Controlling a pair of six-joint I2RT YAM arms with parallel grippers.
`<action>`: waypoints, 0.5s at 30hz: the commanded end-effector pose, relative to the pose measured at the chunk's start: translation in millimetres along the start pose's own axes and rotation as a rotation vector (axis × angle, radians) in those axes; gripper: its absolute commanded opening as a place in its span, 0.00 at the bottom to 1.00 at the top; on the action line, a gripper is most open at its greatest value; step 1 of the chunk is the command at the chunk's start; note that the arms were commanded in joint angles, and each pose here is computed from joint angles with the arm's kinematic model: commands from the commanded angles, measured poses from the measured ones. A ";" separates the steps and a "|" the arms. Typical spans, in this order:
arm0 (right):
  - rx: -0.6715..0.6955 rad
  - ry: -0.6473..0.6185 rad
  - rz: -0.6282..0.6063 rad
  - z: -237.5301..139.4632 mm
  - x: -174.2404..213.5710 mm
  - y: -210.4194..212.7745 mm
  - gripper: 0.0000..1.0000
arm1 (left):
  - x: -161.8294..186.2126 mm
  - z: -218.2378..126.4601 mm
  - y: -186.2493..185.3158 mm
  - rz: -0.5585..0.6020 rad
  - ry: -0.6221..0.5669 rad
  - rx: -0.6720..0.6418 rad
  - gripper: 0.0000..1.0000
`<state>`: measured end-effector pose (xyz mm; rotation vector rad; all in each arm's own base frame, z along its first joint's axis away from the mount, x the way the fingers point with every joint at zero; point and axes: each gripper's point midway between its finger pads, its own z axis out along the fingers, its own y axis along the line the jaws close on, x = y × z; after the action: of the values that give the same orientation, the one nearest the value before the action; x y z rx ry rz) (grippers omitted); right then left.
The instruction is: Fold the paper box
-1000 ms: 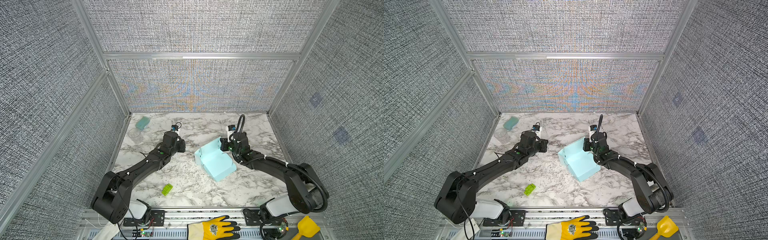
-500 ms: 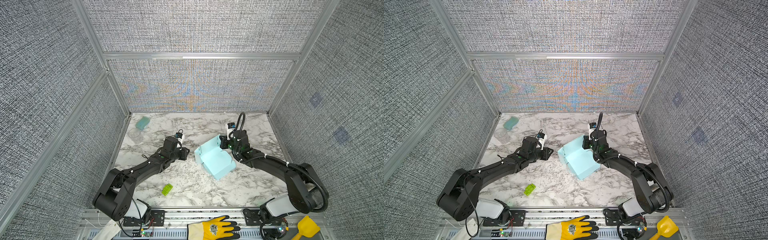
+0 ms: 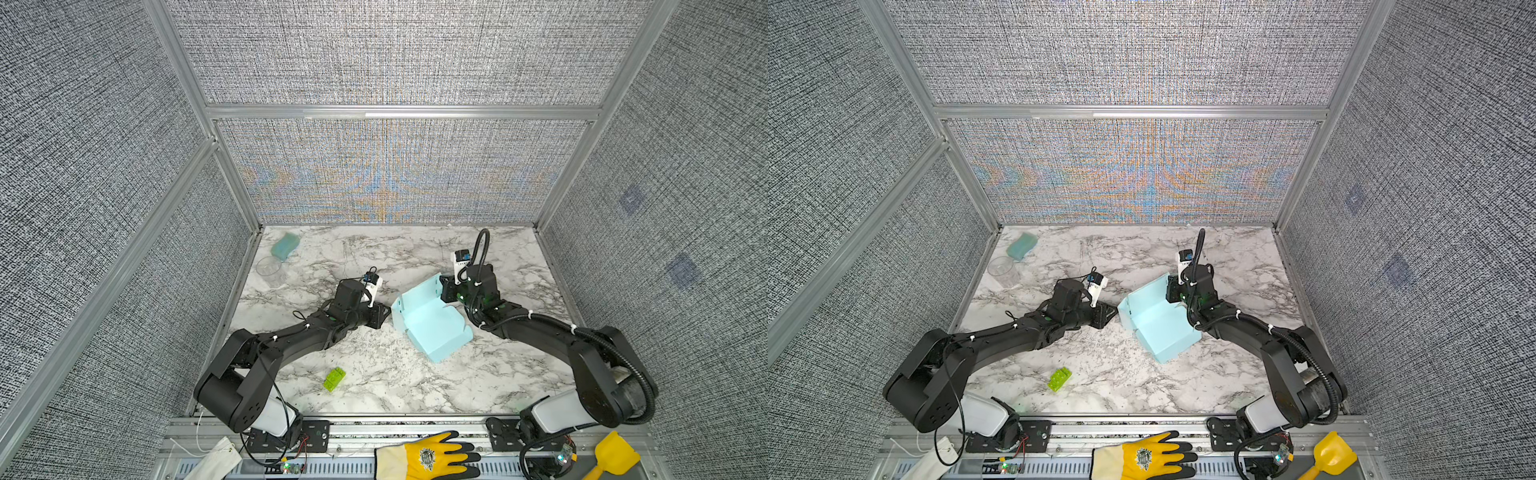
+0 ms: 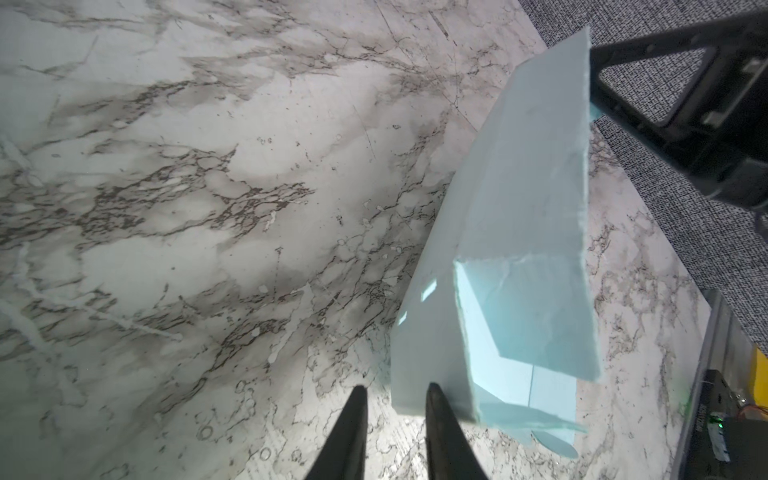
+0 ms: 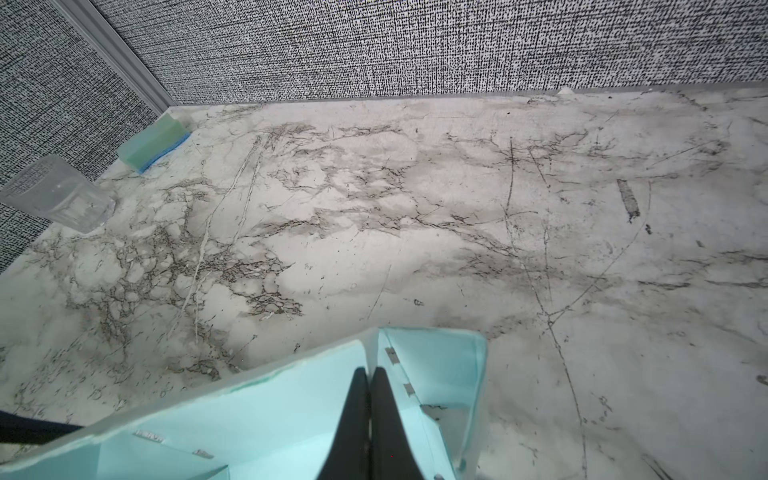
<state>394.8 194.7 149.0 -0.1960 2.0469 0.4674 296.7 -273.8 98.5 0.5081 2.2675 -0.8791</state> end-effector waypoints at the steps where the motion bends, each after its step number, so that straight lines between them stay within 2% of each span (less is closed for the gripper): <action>1: -0.016 -0.038 -0.012 -2.4 -7.8 3.7 0.00 | -12.8 -0.7 -16.6 0.047 -0.052 0.066 0.28; 15: -0.013 -0.039 -0.009 -3.7 -0.6 1.2 0.00 | -8.6 4.6 -43.5 0.087 -0.054 0.143 0.28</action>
<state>389.3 191.9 142.7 -0.1996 2.0455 0.4649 282.3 -303.2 113.4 0.6065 2.1752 -0.9846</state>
